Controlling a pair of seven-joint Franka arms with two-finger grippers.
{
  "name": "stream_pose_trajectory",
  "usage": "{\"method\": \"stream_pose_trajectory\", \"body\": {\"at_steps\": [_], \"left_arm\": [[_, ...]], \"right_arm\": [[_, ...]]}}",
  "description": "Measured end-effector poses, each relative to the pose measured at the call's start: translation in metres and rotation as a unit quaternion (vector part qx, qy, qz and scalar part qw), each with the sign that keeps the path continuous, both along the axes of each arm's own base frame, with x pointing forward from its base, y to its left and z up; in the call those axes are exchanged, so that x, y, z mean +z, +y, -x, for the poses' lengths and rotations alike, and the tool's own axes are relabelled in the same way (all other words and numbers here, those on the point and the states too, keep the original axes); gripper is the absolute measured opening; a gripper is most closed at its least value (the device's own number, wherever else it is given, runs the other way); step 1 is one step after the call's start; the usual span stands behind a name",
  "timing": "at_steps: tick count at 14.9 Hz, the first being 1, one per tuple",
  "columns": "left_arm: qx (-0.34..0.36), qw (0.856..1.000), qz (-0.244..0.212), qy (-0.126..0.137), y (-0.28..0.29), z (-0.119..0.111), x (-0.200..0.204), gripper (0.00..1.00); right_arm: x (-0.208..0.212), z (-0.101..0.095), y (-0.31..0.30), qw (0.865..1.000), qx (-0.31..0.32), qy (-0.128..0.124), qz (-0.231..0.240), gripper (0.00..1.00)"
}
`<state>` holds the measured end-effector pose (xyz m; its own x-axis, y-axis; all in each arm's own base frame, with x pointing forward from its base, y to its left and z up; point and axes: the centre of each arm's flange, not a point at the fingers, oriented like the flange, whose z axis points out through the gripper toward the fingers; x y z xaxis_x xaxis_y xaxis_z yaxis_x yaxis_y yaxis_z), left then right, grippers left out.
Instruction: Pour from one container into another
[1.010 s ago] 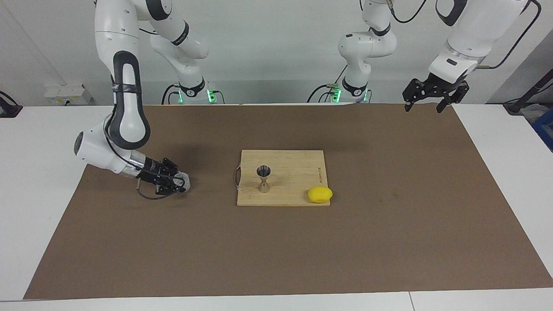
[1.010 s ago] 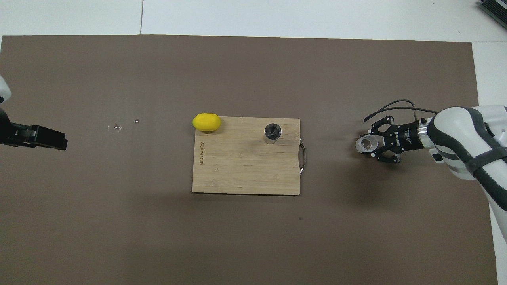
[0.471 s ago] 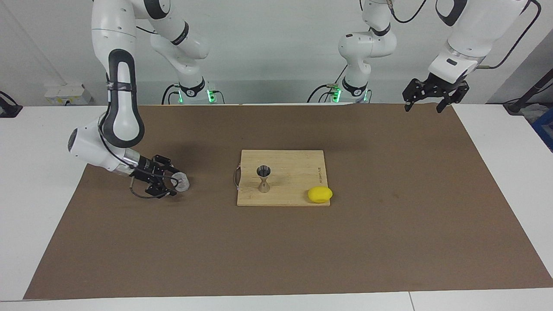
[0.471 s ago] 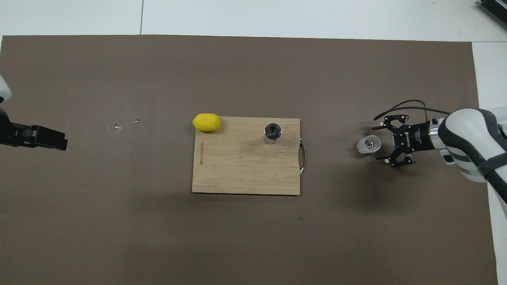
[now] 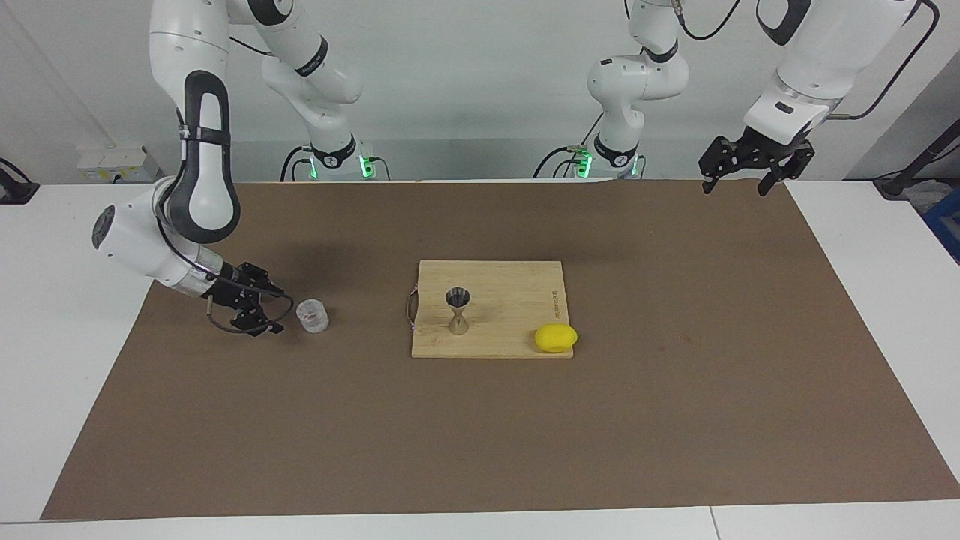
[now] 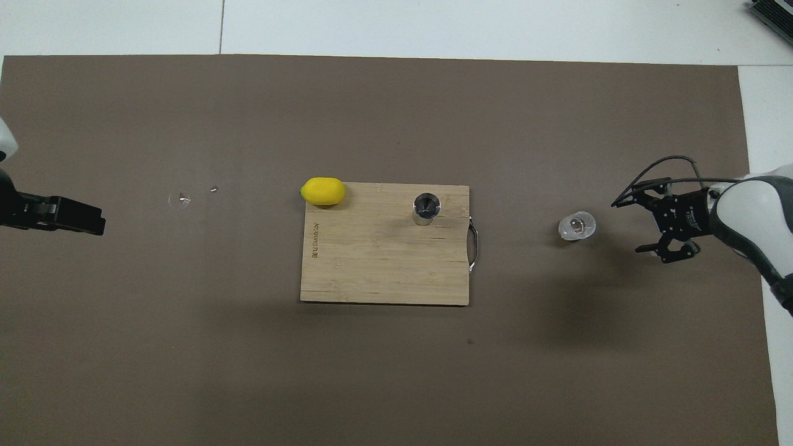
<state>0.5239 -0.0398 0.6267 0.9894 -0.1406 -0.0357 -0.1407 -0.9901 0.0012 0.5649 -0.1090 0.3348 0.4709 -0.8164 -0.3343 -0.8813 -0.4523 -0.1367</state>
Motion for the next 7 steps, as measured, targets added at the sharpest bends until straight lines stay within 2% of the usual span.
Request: {"method": "stream_pose_trajectory", "body": {"at_steps": [2, 4, 7], "left_arm": [[0.000, 1.000, 0.000, 0.000, 0.000, 0.000, 0.000, 1.00], [0.000, 1.000, 0.000, 0.000, 0.000, 0.000, 0.000, 1.00], [0.000, 1.000, 0.000, 0.000, 0.000, 0.000, 0.000, 1.00]], "right_arm": [[0.015, -0.001, 0.011, 0.994, 0.099, -0.029, 0.029, 1.00], [0.022, -0.003, 0.030, 0.980, 0.186, -0.053, 0.039, 1.00], [0.037, -0.008, 0.068, 0.953, 0.285, -0.063, 0.084, 1.00]]}}
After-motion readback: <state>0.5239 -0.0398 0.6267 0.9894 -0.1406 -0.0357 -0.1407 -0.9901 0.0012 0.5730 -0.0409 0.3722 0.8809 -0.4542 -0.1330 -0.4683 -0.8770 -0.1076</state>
